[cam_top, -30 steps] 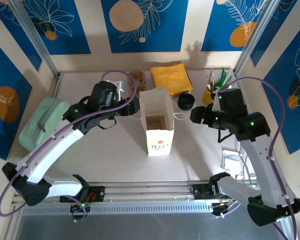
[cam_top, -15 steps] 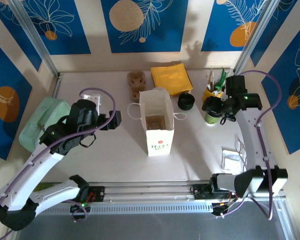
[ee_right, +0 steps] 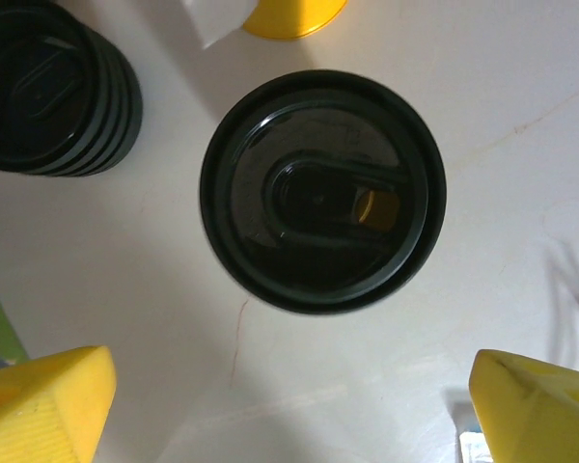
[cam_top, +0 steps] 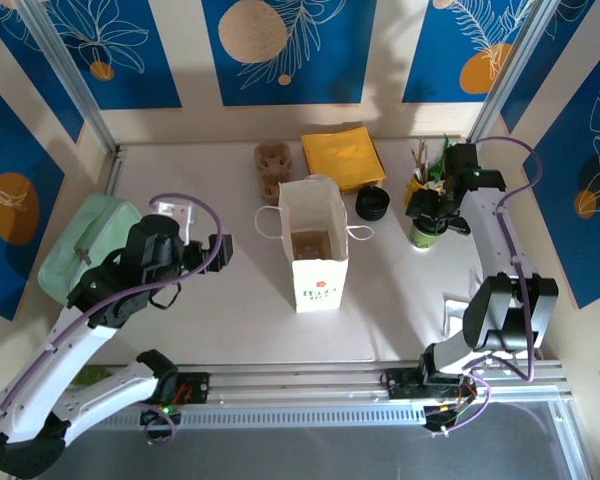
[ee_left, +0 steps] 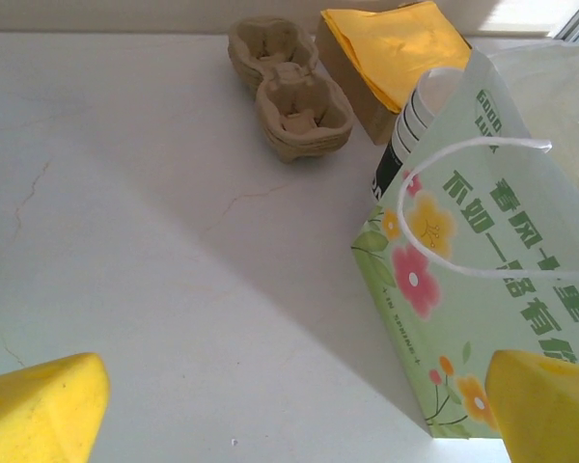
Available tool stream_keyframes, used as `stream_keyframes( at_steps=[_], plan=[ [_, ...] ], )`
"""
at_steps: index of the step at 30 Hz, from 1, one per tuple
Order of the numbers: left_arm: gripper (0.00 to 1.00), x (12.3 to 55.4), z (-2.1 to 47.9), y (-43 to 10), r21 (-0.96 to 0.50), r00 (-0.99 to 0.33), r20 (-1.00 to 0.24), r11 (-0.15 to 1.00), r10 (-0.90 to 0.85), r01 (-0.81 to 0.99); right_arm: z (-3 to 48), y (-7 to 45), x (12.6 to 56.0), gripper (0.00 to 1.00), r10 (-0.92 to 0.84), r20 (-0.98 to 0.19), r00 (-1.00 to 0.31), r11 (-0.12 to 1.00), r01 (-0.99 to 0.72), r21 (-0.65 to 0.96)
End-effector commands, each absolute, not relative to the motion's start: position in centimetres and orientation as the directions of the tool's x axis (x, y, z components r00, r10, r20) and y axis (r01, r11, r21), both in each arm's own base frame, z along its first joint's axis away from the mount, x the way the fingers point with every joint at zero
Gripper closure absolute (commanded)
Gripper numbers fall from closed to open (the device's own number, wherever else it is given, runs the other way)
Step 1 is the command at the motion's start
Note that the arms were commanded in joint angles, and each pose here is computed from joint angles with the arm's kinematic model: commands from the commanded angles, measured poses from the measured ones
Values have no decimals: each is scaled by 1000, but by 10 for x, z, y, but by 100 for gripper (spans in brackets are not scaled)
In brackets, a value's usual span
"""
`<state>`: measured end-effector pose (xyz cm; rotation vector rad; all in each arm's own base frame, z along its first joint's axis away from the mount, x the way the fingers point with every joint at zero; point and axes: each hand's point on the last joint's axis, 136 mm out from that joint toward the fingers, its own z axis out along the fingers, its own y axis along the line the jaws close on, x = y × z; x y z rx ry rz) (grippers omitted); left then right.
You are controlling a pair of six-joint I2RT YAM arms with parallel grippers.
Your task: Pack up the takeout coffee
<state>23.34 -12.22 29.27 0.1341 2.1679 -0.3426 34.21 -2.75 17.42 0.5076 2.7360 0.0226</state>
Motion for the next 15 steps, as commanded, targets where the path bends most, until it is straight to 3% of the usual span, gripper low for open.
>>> stream_keyframes(
  at_steps=[1, 15],
  plan=[
    [1, 234, 291, -117, -172, -570, -822, 960, -17, 220, 179, -37, 355, 5, 348, -372, -861, 934, 354, 53],
    [1, 234, 288, -120, -201, -575, -817, 955, -40, 219, 155, -41, 374, 10, 351, -318, -881, 935, 348, 70]
  ],
)
